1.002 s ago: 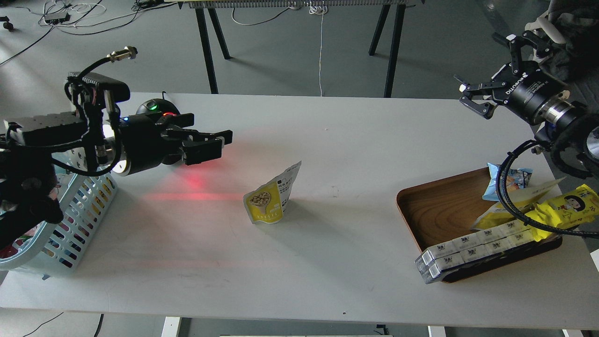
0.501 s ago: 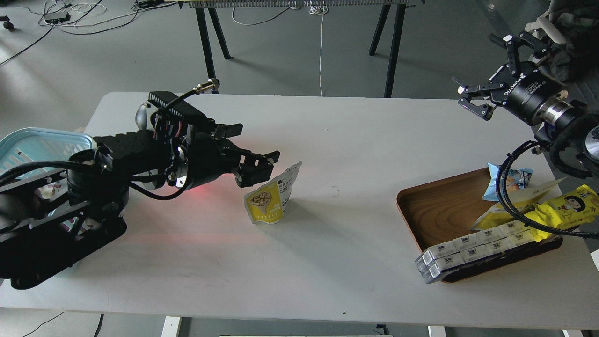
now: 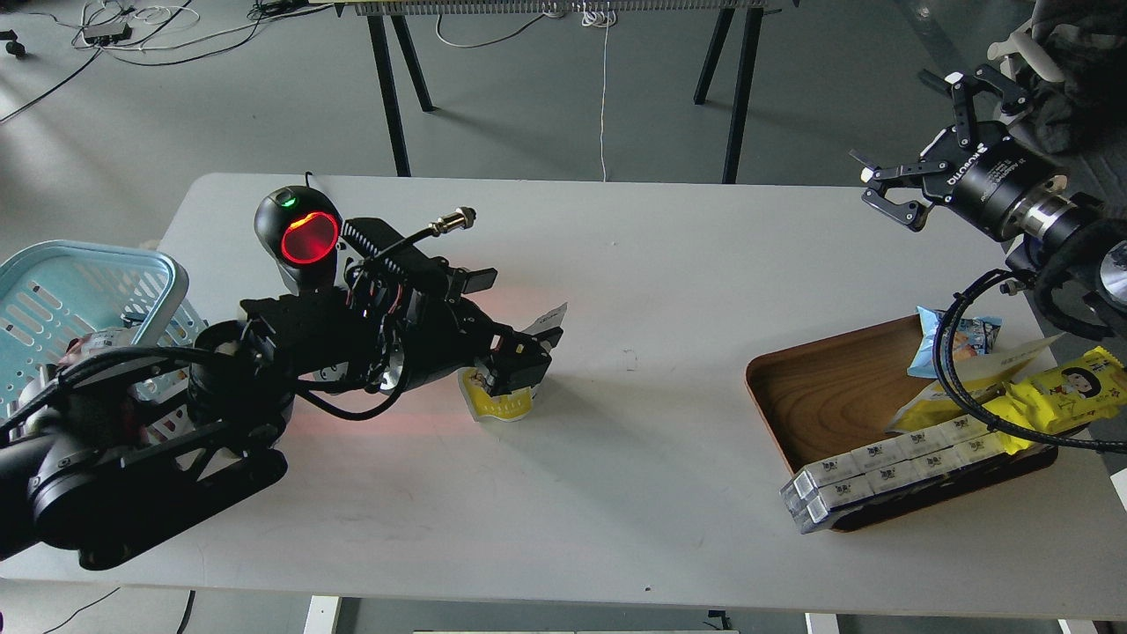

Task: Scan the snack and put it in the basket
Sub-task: 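Reach the left gripper toward the yellow packet on the table, then close the left gripper on the yellow packet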

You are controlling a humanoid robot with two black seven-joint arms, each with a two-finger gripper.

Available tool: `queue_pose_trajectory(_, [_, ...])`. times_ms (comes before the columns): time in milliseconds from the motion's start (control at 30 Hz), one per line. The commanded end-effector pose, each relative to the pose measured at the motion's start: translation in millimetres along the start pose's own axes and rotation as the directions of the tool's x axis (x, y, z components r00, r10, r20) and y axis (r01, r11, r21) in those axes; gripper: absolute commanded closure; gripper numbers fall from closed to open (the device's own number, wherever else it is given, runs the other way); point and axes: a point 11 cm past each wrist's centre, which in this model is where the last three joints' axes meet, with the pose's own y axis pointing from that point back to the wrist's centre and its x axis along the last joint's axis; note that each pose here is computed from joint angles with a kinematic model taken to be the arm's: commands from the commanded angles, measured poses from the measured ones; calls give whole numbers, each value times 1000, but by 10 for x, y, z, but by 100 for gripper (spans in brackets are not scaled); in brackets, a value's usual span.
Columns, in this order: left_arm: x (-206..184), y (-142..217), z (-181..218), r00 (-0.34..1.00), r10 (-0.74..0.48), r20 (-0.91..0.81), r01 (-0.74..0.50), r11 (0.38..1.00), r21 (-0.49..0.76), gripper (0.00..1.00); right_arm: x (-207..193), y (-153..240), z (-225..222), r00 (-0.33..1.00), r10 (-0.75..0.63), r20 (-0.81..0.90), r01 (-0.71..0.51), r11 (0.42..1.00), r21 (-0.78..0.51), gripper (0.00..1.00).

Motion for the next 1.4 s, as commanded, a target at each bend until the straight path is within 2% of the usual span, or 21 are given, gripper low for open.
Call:
queue_pose_trajectory(0, [-87,-22,26,1000,-10,21,10,1000,11,0,1,0,3,1000,0,-5,0,1000,-2,3])
queue_pose_trajectory(167, [-271,-26,27,998,-33,54,31,999,35,0,4,-1,16,1000,1,-14,-1,1000,-8,3])
queue_pose_trajectory(300, [-368,-19,21,997,-45,65,42,998,47,6,-2,-7,27,1000,-1,-13,0,1000,-10,3])
queue_pose_trajectory(334, [-372,-18,15,997,-46,69,43,998,47,14,3,-5,25,1000,1,-13,-1,1000,-10,3])
queue_pose_trajectory(401, [-370,-15,20,996,-45,71,43,998,38,38,-2,-7,26,1000,-1,-13,0,1000,-9,3])
queue_pose_trajectory(534, [-371,-13,20,996,-45,77,43,998,35,61,6,-1,18,1000,2,-14,-2,1000,-7,3])
queue_pose_trajectory(601, [-380,-7,12,996,-49,79,46,998,35,66,4,-1,16,1000,1,-14,-1,1000,-8,3])
queue_pose_trajectory(734, [-388,-8,30,996,-49,76,47,999,25,94,8,0,27,1000,3,-13,-3,1000,-10,3])
queue_pose_trajectory(868, [-405,-1,21,996,-53,74,51,998,28,98,10,-3,31,1000,3,-12,-4,1000,-10,3])
queue_pose_trajectory(1168, [-379,3,7,996,-46,73,44,999,31,99,13,2,25,1000,4,-13,-5,1000,-10,3])
queue_pose_trajectory(1369, [-161,27,-79,996,2,91,-7,999,47,99,7,-1,16,1000,4,-13,-4,1000,-8,3])
